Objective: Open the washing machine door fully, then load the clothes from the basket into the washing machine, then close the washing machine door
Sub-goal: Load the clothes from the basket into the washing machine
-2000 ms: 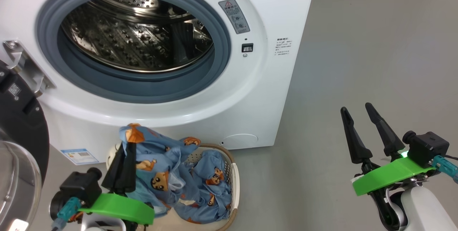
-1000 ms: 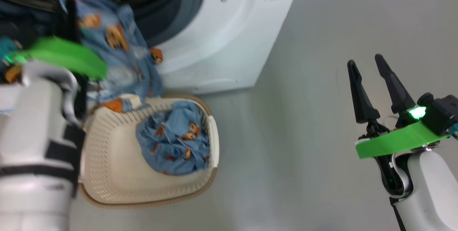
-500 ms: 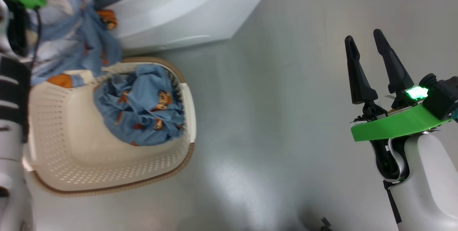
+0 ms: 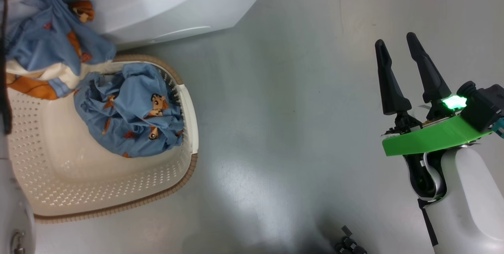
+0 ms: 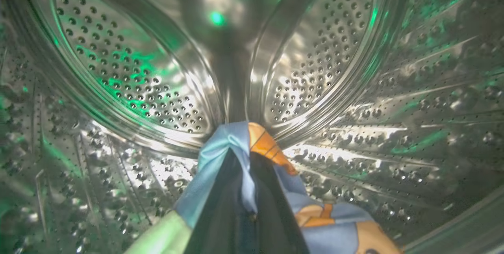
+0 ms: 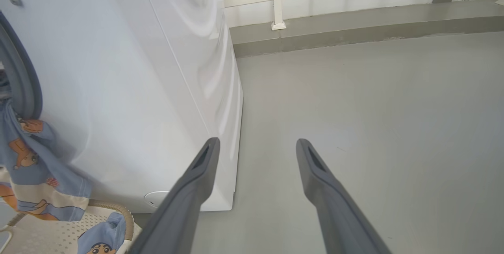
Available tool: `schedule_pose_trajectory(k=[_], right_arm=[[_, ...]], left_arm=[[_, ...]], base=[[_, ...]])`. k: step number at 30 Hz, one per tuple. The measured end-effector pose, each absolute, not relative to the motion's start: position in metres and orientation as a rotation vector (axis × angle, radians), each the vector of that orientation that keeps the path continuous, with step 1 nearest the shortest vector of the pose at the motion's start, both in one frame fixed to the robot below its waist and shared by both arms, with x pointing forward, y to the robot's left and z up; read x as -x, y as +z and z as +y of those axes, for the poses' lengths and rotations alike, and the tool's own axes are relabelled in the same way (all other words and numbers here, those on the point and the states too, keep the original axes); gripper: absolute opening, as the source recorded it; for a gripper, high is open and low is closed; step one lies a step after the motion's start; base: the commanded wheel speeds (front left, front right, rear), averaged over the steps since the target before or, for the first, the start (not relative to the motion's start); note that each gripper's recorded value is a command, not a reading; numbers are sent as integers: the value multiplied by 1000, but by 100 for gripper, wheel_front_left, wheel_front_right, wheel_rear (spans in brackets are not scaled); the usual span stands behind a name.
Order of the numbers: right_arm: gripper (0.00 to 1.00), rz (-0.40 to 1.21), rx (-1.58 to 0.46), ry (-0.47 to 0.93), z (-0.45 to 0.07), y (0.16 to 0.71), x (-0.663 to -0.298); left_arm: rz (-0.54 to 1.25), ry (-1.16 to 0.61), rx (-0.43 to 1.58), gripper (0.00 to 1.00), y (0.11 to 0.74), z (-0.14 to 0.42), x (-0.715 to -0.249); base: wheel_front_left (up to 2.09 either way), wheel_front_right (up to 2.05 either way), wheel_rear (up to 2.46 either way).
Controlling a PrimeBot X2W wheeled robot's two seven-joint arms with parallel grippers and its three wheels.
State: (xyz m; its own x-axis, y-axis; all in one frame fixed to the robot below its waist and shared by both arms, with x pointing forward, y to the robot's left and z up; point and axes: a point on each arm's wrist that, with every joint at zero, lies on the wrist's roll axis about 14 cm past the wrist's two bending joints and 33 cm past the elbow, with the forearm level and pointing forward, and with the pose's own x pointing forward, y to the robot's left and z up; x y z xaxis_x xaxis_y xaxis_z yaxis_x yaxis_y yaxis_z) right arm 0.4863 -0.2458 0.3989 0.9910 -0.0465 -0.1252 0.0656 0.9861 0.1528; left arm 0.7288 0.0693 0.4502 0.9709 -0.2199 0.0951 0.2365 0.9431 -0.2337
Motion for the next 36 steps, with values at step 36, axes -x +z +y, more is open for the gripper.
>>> schedule_pose_trajectory(k=[36], right_arm=[[100, -16, -199, 6, -224, 456, -496]], left_arm=[[1, -260, 125, 100, 446, 91, -640]], base=[[0, 0, 0]])
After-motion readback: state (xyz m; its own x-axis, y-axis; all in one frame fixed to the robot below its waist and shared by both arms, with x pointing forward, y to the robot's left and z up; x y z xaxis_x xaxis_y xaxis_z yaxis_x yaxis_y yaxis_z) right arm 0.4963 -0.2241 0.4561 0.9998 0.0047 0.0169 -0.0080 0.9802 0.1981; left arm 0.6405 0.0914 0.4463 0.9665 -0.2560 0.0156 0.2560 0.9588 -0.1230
